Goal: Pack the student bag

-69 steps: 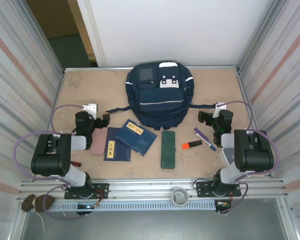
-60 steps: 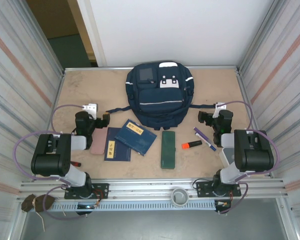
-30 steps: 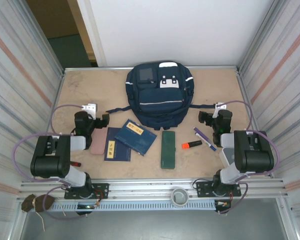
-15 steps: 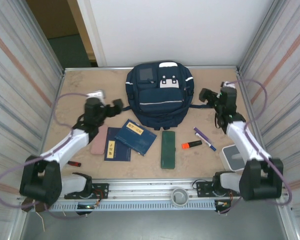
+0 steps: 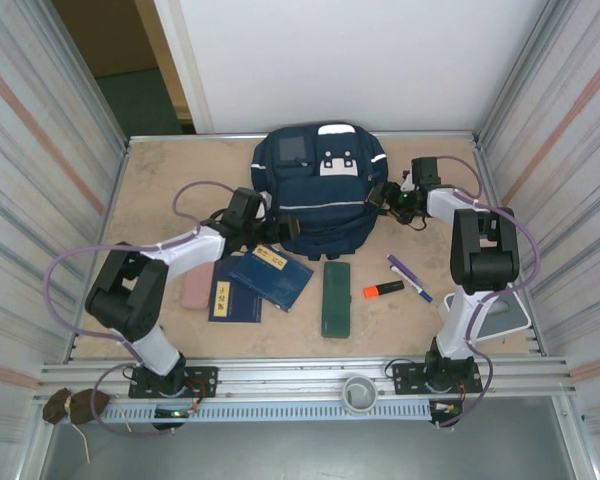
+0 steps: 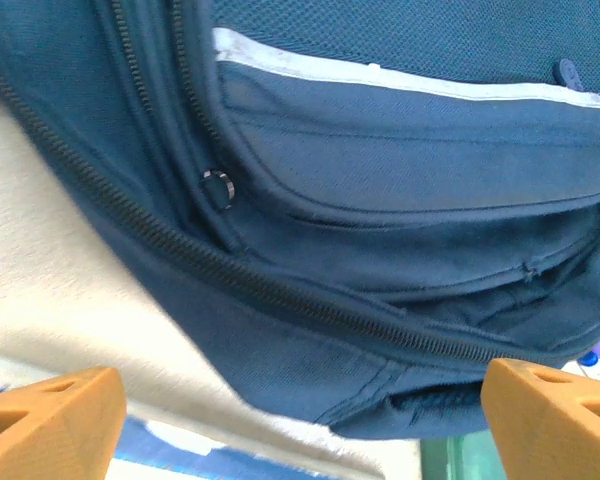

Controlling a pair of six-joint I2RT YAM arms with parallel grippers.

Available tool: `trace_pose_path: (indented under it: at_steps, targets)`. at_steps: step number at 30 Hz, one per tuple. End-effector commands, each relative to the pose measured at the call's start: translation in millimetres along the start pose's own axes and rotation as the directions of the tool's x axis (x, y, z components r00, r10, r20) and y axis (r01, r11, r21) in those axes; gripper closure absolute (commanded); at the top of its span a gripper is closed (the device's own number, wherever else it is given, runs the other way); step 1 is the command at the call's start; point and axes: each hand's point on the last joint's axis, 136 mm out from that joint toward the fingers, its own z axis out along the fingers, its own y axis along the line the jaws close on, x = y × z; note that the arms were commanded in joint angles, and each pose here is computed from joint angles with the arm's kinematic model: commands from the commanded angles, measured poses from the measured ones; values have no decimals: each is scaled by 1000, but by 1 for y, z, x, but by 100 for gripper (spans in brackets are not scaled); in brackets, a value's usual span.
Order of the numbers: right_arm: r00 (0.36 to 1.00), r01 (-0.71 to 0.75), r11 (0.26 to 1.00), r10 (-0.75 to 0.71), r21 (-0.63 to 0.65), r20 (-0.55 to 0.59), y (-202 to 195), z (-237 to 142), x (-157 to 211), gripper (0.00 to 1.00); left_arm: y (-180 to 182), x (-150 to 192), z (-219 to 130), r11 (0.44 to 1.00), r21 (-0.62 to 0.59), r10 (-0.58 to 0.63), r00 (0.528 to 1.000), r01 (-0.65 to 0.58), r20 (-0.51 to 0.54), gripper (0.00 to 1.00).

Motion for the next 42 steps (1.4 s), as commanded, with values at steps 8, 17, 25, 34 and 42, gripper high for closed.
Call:
trace_pose_path:
  at_steps: [8, 17, 25, 34, 42]
  targets:
    - [996, -84, 981, 81, -173, -28, 32, -2, 2, 81, -36, -16, 31, 991, 126, -39, 999, 43, -30, 48]
    - [996, -78, 960, 87, -269, 21, 60, -43, 18, 100, -52, -34, 23, 975, 222, 30, 999, -26, -15, 100]
    - [986, -40, 956, 84, -291, 141, 87, -82, 49, 100, -44, -80, -21, 964, 244, 87, 994, -101, 65, 100]
    - [980, 198, 923, -183, -331, 77, 189, -55, 154, 93, 43, -160, -36, 996, 65, 51, 989, -60, 137, 100]
    - [902, 389, 880, -424, -272, -83, 186, -55, 173, 58, 96, -227, -14, 998, 26, -59, 985, 56, 164, 62]
